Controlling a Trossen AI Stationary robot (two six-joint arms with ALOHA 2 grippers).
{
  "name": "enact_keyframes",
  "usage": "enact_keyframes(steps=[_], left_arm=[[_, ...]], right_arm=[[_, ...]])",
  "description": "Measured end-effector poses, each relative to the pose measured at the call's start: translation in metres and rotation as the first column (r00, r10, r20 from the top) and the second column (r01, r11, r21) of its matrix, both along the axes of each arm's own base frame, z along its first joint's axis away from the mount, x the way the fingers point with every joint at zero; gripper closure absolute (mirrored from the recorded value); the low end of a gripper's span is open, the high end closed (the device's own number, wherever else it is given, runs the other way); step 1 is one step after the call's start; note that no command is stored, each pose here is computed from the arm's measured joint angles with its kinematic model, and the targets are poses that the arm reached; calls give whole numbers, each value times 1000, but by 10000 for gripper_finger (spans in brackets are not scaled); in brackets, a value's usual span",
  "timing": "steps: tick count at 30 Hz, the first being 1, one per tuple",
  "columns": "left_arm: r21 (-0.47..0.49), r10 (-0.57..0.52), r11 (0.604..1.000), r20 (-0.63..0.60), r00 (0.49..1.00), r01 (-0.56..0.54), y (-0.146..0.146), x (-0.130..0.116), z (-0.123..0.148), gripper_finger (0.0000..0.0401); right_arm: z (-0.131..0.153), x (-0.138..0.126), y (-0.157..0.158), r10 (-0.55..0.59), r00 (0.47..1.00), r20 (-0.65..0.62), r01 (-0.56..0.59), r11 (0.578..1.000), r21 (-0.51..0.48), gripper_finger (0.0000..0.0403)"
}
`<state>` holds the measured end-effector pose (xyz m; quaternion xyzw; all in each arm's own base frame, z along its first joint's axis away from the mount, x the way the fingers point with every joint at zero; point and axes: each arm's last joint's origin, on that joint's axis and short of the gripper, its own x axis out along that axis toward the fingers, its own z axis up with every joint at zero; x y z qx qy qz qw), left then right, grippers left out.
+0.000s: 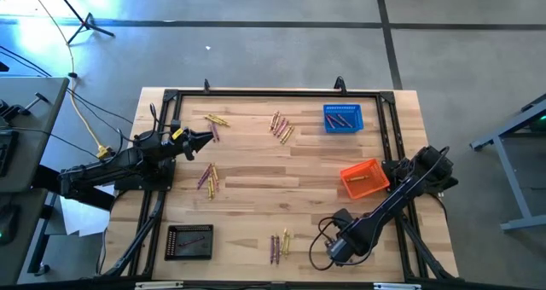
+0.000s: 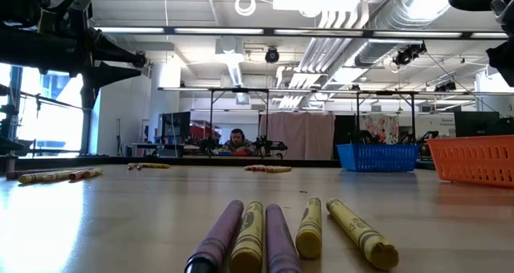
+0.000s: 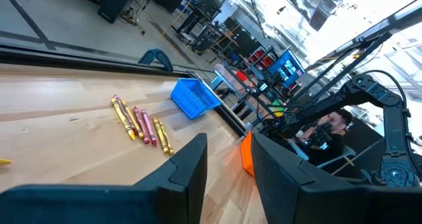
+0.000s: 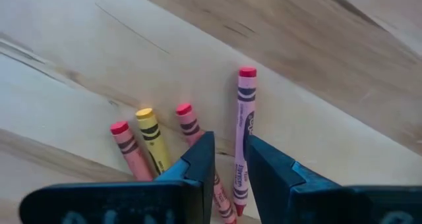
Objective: Sort crayons
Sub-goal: Put the red crayon into the blue basket
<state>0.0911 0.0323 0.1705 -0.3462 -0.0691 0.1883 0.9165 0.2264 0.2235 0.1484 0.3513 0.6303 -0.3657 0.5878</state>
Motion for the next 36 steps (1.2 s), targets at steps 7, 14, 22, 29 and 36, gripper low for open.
enact_keyframes(steps=[7, 14, 22, 29, 36], left_arm=[[0, 0, 1000, 0, 1000, 0, 0, 0, 0, 295], [0, 0, 1000, 0, 1000, 0, 0, 0, 0, 295], [0, 0, 1000, 0, 1000, 0, 0, 0, 0, 295], [0, 0, 1000, 0, 1000, 0, 0, 0, 0, 295], [0, 0, 1000, 0, 1000, 0, 0, 0, 0, 295]], right_arm=[[0, 1, -1, -4, 1000, 23, 5, 1000, -28, 330], [0, -2, -4, -4, 1000, -3, 4, 998, -60, 330], [0, -3, -4, -3, 1000, -7, 3, 998, -63, 330], [-3, -4, -4, -4, 1000, -7, 4, 999, -48, 330], [-21, -10, -11, -5, 1000, 5, 5, 1000, -4, 330]])
